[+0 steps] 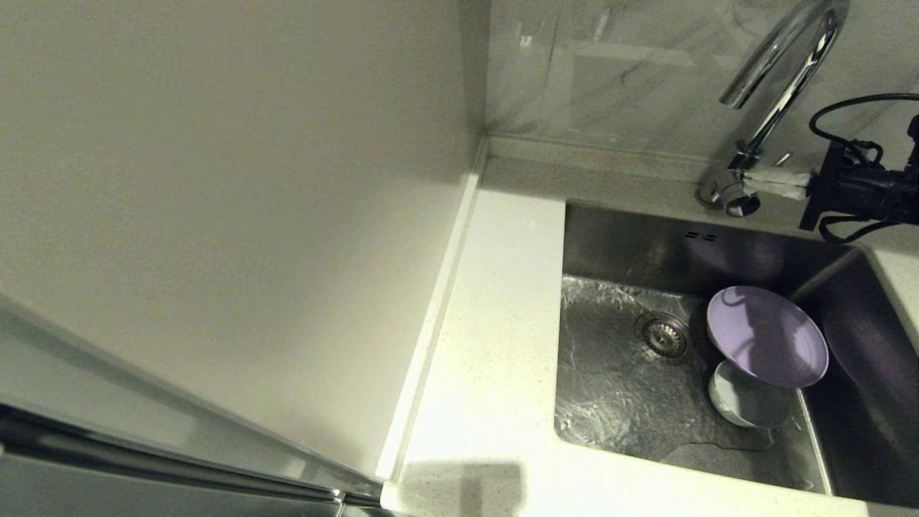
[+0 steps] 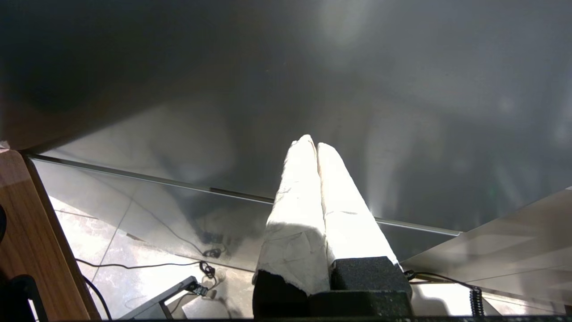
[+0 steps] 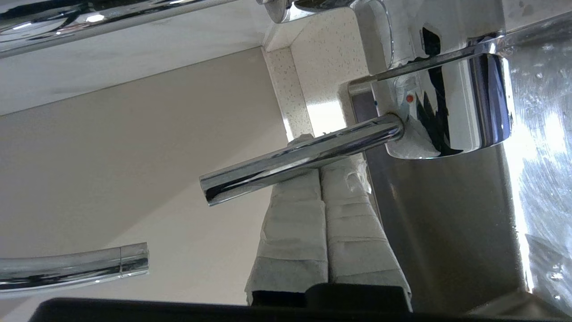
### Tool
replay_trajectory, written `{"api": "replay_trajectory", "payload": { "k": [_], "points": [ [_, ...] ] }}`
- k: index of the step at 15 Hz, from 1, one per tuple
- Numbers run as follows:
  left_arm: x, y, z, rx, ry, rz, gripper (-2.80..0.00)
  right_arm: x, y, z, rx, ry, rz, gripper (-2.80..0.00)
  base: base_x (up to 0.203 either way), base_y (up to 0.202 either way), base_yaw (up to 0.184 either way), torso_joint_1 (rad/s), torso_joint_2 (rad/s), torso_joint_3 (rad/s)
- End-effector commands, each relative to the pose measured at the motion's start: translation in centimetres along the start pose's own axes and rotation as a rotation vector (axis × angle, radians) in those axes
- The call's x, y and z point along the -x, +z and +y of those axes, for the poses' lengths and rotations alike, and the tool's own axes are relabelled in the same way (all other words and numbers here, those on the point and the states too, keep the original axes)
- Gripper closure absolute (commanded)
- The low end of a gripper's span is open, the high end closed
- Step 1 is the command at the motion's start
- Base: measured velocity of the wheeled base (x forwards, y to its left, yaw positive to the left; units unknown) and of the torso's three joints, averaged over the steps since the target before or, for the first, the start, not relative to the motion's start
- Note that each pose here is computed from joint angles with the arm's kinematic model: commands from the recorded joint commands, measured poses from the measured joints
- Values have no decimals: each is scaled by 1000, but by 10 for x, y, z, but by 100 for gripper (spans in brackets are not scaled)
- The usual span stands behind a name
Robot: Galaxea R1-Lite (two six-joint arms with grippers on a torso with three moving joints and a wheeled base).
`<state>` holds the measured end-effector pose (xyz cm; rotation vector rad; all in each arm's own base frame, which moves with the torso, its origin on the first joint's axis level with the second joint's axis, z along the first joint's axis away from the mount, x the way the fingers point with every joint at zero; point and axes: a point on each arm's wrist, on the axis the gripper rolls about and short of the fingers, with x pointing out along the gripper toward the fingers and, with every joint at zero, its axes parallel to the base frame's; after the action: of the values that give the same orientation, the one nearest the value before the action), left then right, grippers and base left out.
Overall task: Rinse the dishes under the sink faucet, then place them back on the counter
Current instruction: Turn off the faucet, then put a plate back to the table from the sink
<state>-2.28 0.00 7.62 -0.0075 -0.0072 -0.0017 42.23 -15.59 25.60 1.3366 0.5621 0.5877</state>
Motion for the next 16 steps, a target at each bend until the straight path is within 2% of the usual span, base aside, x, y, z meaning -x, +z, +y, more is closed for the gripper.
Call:
{"api": "replay_trajectory", "payload": {
  "k": [1,4,7,9,10,13,14,16],
  "points": [
    [0,-1,0,0,0,3,0,5,-1,7,-12,8,-1,0,0,0,0,0,0,0],
    [0,-1,0,0,0,3,0,27,-12,31,-48,24,-1,0,0,0,0,0,0,0],
    [0,-1,0,0,0,3,0,74,-31,47,-62,36,63,0,0,0,0,0,0,0],
    [0,-1,0,0,0,3,0,111,-45,59,-50,50,108,0,0,0,0,0,0,0],
    [0,-1,0,0,0,3,0,127,-52,67,-30,52,100,0,0,0,0,0,0,0],
    [0,-1,0,0,0,3,0,162,-75,96,68,47,19,0,0,0,0,0,0,0],
    [0,-1,0,0,0,3,0,168,-83,105,142,48,4,0,0,0,0,0,0,0],
    [0,-1,0,0,0,3,0,172,-99,120,346,54,-12,0,0,0,0,0,0,0]
  ]
}}
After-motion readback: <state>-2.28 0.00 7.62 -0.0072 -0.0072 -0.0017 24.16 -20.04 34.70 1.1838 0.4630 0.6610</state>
